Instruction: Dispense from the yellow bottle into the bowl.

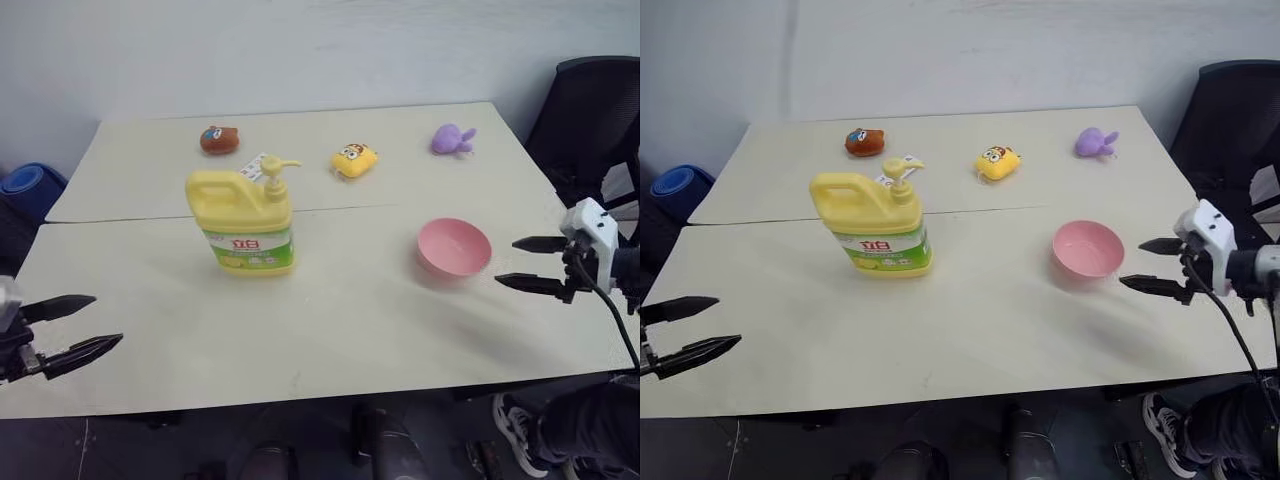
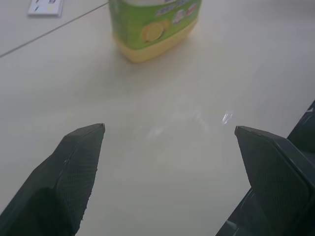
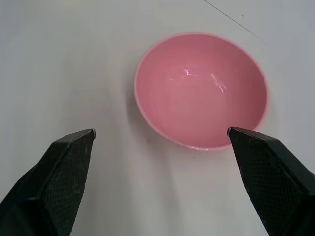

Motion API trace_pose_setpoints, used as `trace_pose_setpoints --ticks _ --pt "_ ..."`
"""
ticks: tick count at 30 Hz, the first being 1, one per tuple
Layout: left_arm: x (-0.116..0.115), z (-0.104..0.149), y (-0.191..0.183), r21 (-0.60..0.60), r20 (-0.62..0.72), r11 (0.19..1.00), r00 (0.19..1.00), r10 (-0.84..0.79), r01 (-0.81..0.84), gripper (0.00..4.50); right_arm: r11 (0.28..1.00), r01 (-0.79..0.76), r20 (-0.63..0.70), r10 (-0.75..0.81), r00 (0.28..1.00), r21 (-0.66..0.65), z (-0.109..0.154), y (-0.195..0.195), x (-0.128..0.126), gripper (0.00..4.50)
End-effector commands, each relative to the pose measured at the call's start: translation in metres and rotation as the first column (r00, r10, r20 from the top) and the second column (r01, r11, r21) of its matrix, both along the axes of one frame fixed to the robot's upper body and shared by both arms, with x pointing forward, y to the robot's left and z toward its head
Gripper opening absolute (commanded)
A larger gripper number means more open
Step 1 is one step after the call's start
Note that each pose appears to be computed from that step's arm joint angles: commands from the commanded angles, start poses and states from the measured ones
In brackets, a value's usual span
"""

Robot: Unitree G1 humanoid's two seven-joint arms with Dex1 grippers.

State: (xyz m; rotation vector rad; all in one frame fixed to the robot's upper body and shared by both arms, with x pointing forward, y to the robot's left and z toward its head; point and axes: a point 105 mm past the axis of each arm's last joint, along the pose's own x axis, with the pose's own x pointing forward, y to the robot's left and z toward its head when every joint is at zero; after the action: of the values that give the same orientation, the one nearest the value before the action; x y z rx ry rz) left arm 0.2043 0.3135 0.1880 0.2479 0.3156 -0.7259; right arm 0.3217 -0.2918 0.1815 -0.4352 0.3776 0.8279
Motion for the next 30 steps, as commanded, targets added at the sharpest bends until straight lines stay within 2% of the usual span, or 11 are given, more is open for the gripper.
trace_pose_setpoints --ticks 1,4,7,11,16,21,24,30 --pt "0.006 0.025 -0.046 -0.015 0.038 0.986 0.985 -0.166 0.167 4.50 0.997 -0.064 0.052 0.066 0.996 -0.032 0.015 0.028 0.004 4.47" --pt "0.007 0.035 -0.087 -0.019 0.041 0.951 0.951 -0.307 0.308 4.50 0.995 -0.073 0.034 0.075 0.997 -0.071 0.010 0.044 0.006 4.47" --pt "0.000 0.039 -0.127 -0.010 0.022 0.878 0.878 -0.478 0.479 4.50 0.996 -0.056 0.024 0.058 0.998 -0.064 0.002 0.065 0.011 4.47" --pt "0.004 0.047 -0.159 0.007 0.050 0.810 0.809 -0.585 0.586 4.50 0.998 -0.014 0.009 0.015 1.000 -0.063 -0.016 0.082 0.019 4.47" --pt "0.014 0.055 -0.175 0.003 0.080 0.774 0.771 -0.631 0.633 4.50 0.995 0.046 0.026 -0.043 0.999 -0.093 -0.037 0.090 0.030 4.47" --pt "0.019 0.057 -0.179 0.007 0.086 0.768 0.764 -0.639 0.641 4.50 0.991 0.107 0.053 -0.103 0.993 -0.085 -0.041 0.088 0.041 4.47" --pt "0.021 0.060 -0.180 0.007 0.095 0.766 0.762 -0.641 0.643 4.50 0.990 0.112 0.052 -0.107 0.993 -0.087 -0.050 0.090 0.044 3.92" --pt "0.022 0.063 -0.183 0.008 0.109 0.762 0.757 -0.644 0.648 4.50 0.984 0.143 0.081 -0.135 0.988 -0.110 -0.058 0.088 0.051 1.92"
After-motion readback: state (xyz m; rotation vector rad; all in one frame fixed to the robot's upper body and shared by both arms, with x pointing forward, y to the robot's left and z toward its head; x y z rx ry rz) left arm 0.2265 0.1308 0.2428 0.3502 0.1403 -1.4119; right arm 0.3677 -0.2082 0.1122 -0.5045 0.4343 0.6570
